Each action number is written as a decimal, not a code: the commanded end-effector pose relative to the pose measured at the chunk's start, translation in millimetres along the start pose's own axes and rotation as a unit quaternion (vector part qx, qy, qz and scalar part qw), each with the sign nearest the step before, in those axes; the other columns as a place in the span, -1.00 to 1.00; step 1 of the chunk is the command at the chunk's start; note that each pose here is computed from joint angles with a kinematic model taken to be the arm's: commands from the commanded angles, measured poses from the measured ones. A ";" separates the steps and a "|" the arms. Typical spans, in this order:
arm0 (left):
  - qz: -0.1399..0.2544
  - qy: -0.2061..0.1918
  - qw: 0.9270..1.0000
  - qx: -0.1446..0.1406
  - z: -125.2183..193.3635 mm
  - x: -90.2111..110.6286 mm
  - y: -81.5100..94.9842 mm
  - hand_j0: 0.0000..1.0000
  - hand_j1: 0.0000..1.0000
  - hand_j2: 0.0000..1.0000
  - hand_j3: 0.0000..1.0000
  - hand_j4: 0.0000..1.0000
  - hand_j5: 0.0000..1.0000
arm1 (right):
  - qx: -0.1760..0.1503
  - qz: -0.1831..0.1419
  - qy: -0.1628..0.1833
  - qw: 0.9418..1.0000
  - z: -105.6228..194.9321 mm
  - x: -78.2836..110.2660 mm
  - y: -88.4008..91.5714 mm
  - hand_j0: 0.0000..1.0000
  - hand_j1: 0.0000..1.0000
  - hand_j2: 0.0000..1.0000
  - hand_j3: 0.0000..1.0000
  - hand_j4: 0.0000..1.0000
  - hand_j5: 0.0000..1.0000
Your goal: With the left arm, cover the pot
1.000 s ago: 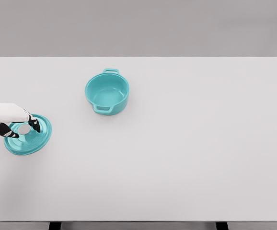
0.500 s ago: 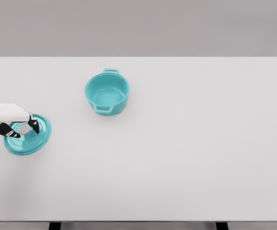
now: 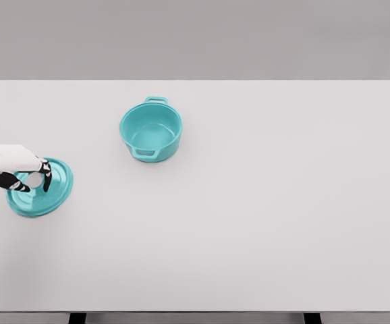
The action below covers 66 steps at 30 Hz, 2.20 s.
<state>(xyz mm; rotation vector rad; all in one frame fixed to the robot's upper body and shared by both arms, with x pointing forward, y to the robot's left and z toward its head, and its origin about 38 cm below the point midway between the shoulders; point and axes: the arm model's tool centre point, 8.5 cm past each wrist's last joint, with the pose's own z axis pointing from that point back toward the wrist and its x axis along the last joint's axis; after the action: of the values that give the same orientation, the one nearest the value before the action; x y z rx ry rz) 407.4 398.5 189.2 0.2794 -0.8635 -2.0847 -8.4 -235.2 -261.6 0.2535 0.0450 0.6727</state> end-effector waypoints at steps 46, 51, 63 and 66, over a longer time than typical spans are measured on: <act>-0.045 -0.018 0.992 0.115 -32.8 49.2 137.8 -0.20 -0.20 -0.20 -0.20 -0.20 -0.20 | 0.000 0.000 0.000 1.000 0.0 -0.1 0.0 1.00 1.00 1.00 1.00 1.00 1.00; -0.033 -0.013 0.992 0.120 -40.2 48.3 145.2 -0.19 -0.19 -0.19 -0.19 -0.19 -0.19 | 0.000 0.001 0.000 1.000 0.0 -0.1 0.0 1.00 1.00 1.00 1.00 1.00 1.00; -0.029 -0.029 0.990 0.132 -64.3 67.8 171.2 -0.20 -0.20 -0.20 -0.20 -0.20 -0.20 | 0.000 0.001 0.000 1.000 0.0 -0.1 0.0 1.00 1.00 1.00 1.00 1.00 1.00; -0.030 -0.036 0.990 0.133 -70.5 73.5 174.4 -0.20 -0.20 -0.20 -0.20 -0.20 -0.20 | 0.000 0.000 0.000 1.000 0.0 -0.1 0.0 1.00 1.00 1.00 1.00 1.00 1.00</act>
<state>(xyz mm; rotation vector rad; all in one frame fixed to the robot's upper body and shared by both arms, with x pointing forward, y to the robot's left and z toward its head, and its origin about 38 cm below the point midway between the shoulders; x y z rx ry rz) 502.7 242.2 261.9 0.3870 -1.1841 -2.0450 -8.4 -235.2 -261.6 0.2535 0.0450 0.6729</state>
